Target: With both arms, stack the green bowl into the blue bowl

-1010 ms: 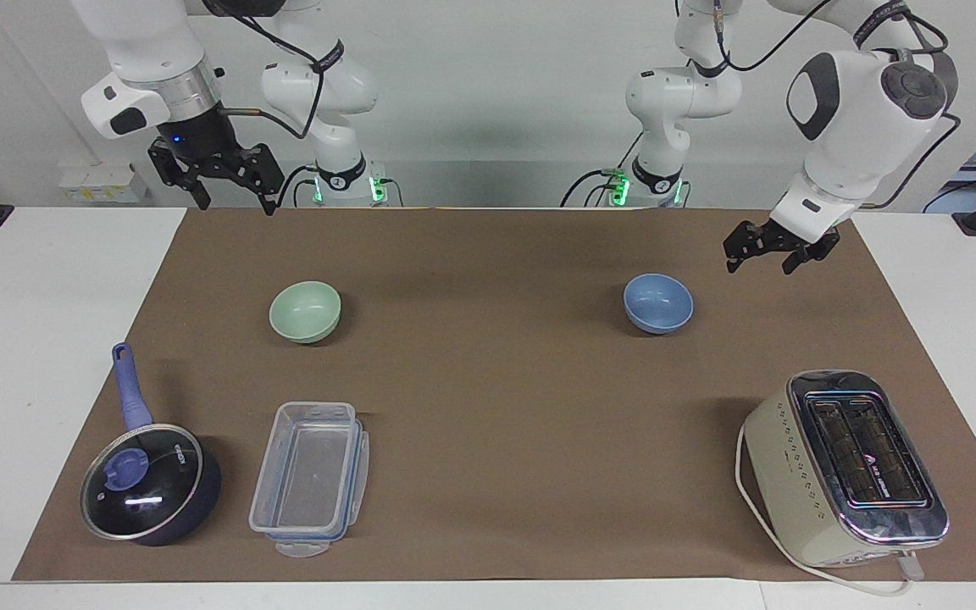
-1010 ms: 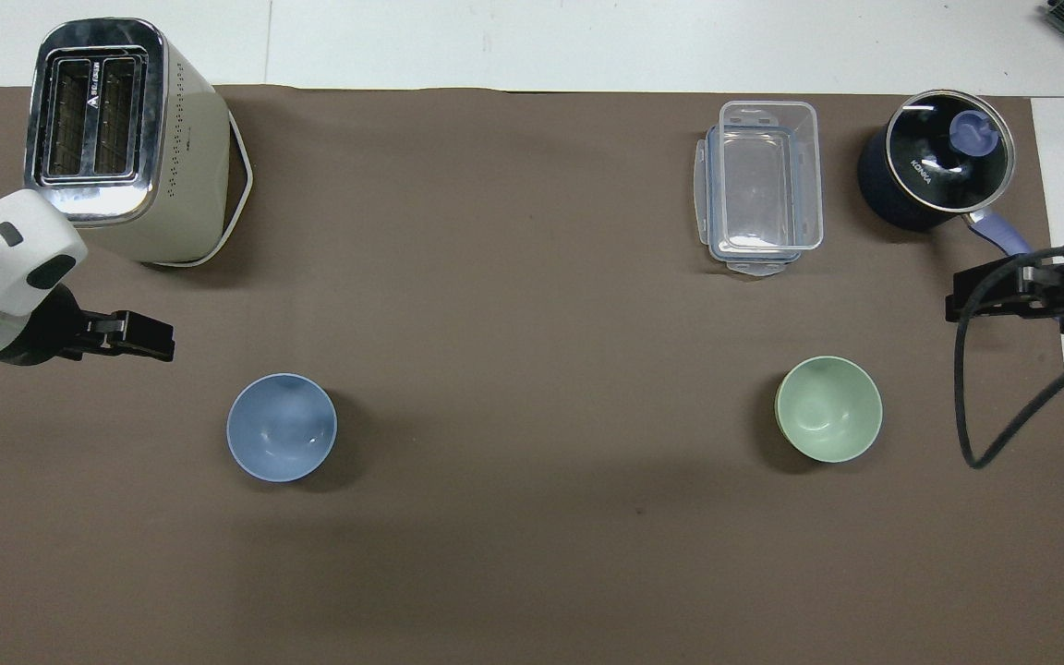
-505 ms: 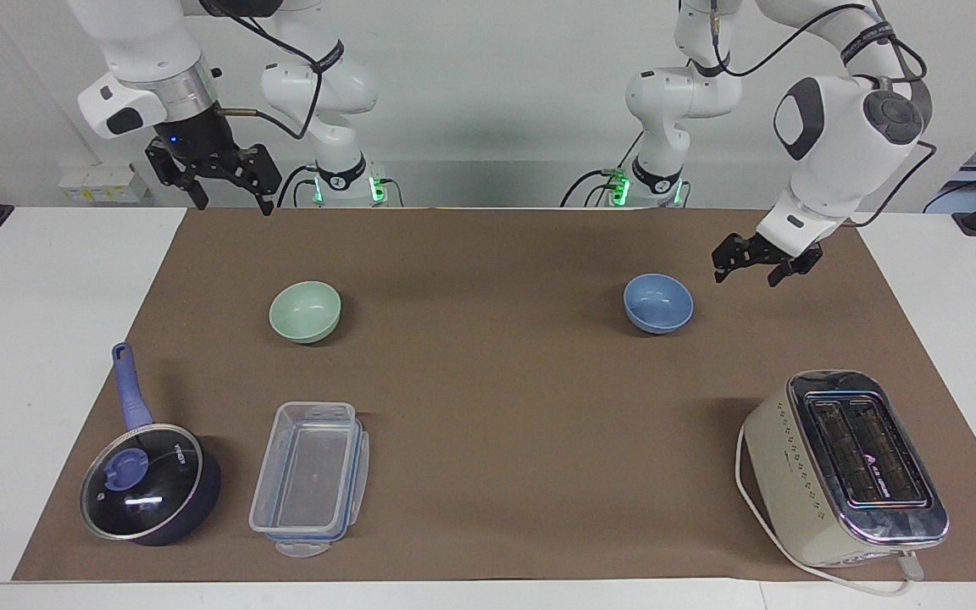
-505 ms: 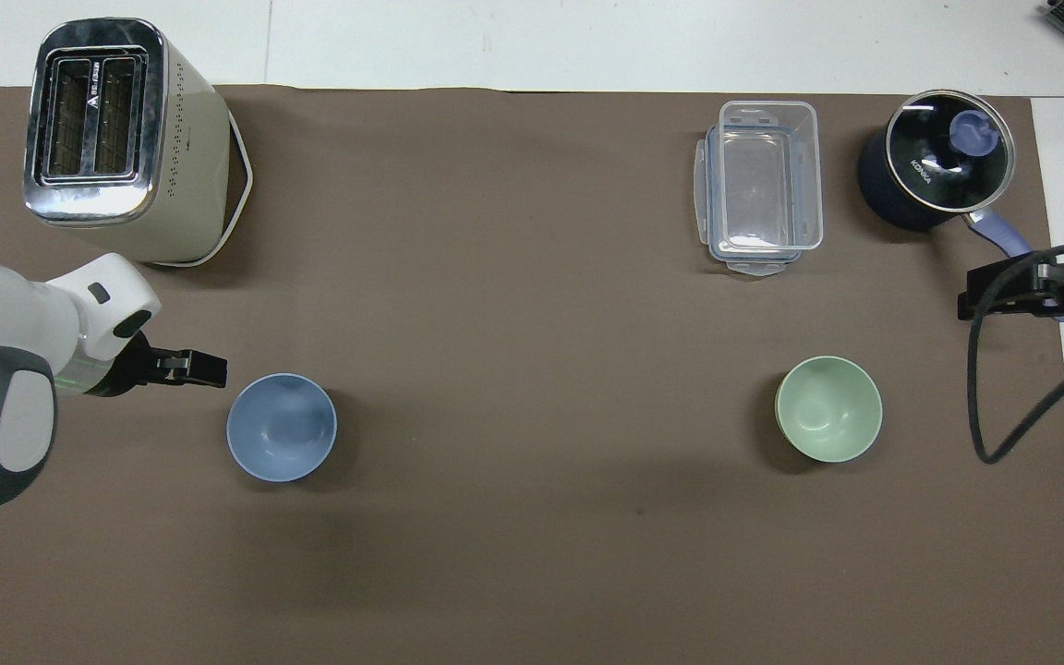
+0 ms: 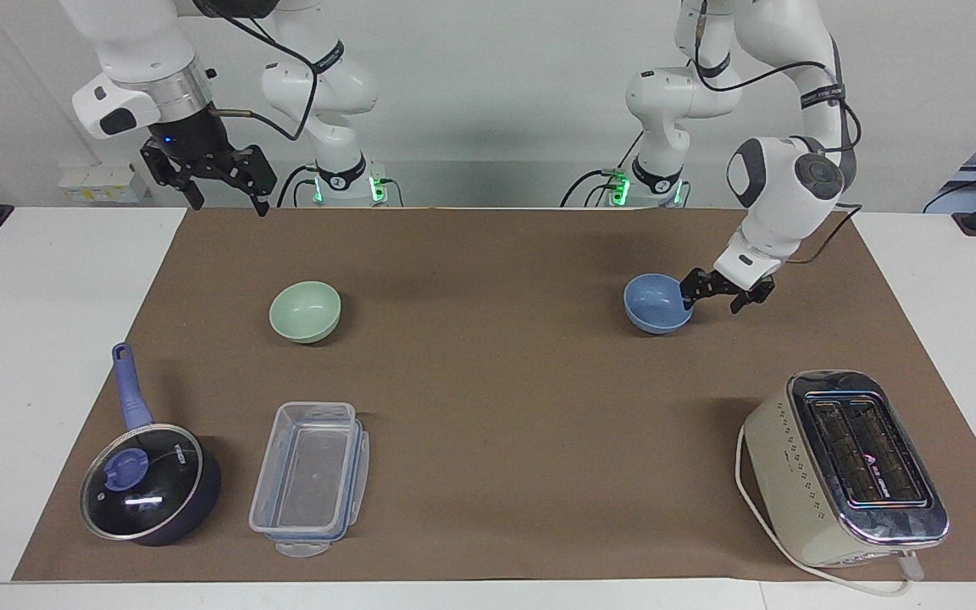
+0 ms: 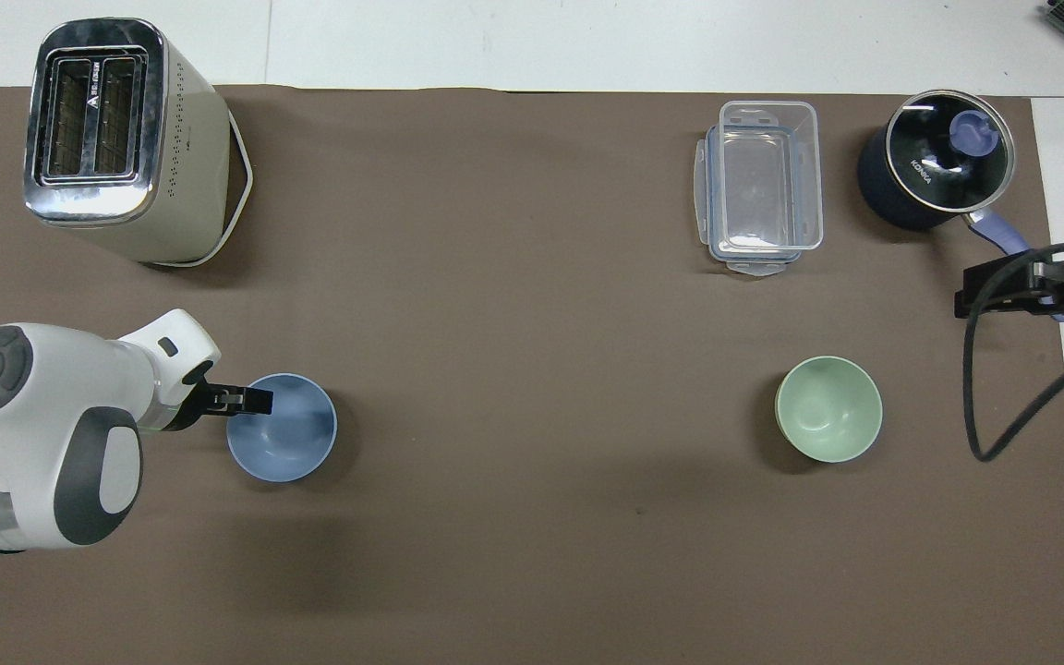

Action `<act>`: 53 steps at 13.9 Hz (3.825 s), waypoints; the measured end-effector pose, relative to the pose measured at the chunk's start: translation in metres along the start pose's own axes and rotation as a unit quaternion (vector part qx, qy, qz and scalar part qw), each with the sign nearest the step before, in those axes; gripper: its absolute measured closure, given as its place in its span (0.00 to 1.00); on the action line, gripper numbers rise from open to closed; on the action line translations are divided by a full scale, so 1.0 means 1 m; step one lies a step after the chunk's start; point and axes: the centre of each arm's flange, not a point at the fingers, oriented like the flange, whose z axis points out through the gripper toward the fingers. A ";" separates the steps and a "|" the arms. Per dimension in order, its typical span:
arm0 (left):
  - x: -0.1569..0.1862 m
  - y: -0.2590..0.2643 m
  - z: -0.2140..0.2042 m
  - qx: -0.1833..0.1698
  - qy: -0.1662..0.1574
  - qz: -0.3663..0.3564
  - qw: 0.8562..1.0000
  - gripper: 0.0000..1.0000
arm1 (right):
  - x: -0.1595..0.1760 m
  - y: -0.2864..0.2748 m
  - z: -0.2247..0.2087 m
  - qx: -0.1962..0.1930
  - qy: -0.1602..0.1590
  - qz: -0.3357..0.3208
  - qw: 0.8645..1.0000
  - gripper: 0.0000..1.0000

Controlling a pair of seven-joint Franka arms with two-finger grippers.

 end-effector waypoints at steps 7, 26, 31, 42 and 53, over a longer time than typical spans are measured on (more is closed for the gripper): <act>-0.003 -0.001 0.006 -0.004 0.004 0.000 1.000 0.93 | 0.003 0.001 -0.003 -0.005 0.015 0.000 1.000 0.00; -0.037 0.220 -0.041 -0.073 0.004 0.009 0.997 0.95 | 0.003 0.001 -0.003 -0.005 0.015 0.000 1.000 0.00; -0.068 0.299 0.011 -0.075 0.010 -0.020 0.997 0.95 | 0.003 0.001 -0.003 -0.005 0.015 -0.020 1.000 0.00; -0.048 0.316 0.016 -0.086 0.020 -0.092 0.992 0.33 | 0.004 0.003 -0.003 -0.005 0.017 -0.020 1.000 0.00; 0.070 0.076 -0.101 -0.028 0.026 -0.045 0.998 0.00 | 0.008 0.021 0.048 -0.008 0.003 -0.032 0.999 0.00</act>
